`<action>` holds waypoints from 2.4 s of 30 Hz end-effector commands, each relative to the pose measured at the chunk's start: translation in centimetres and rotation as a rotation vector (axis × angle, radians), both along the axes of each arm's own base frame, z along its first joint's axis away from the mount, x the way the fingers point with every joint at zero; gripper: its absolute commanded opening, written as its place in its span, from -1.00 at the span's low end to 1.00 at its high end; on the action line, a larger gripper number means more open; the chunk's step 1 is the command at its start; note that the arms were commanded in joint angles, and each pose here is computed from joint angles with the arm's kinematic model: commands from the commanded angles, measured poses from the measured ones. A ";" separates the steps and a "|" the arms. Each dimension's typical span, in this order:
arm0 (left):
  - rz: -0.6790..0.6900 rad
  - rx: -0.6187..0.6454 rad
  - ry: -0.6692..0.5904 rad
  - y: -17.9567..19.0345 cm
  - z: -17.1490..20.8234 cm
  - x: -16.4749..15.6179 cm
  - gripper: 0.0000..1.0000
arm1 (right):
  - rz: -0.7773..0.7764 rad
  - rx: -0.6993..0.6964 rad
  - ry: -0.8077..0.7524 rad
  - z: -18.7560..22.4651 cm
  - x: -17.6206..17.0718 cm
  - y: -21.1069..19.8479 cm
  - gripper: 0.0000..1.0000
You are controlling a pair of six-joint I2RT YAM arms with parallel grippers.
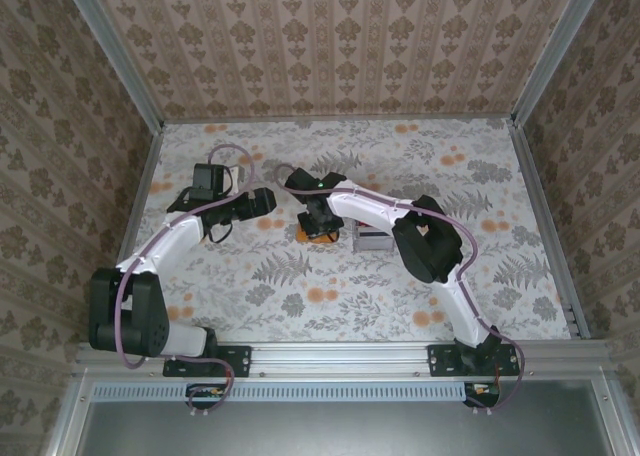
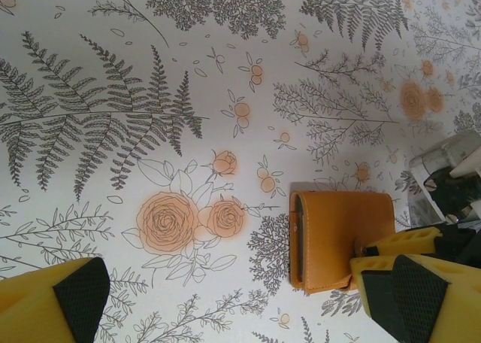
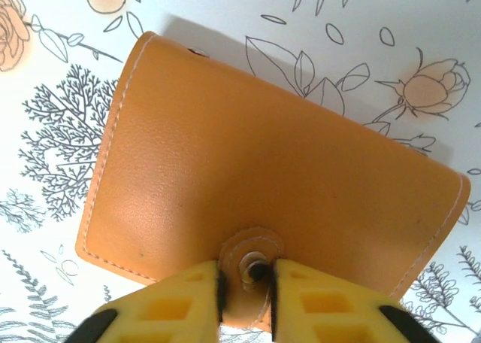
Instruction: Put the credit cards into the card holder
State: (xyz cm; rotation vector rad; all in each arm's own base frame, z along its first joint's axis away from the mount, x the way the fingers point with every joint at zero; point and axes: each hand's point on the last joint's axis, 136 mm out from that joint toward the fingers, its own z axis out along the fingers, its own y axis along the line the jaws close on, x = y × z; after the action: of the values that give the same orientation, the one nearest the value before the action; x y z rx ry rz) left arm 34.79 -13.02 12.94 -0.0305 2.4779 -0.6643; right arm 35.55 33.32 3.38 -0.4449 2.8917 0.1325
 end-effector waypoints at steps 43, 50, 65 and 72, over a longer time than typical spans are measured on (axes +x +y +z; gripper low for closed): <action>-0.464 -0.089 -0.011 -9.9 -0.3 -6.2 0.61 | 0.295 0.355 -0.421 7.9 -6.8 -3.0 -0.72; -0.533 -0.105 -0.090 -12.3 -0.5 -7.7 0.58 | 0.338 0.352 -0.536 10.1 -6.2 -4.5 -0.73; -0.544 -0.110 0.048 -13.9 -4.8 -7.9 0.41 | 0.285 0.409 -0.509 8.4 -9.5 -8.0 -0.75; -0.561 -0.147 0.105 -14.8 -5.6 -9.1 0.38 | 0.112 0.432 -0.580 8.1 -11.2 -12.0 -0.79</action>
State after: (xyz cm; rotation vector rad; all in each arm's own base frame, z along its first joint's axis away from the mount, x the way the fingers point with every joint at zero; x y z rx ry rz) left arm 26.57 -26.74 7.23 0.5850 2.5407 -1.0240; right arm 24.21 22.93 11.39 -0.6126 2.2068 0.5523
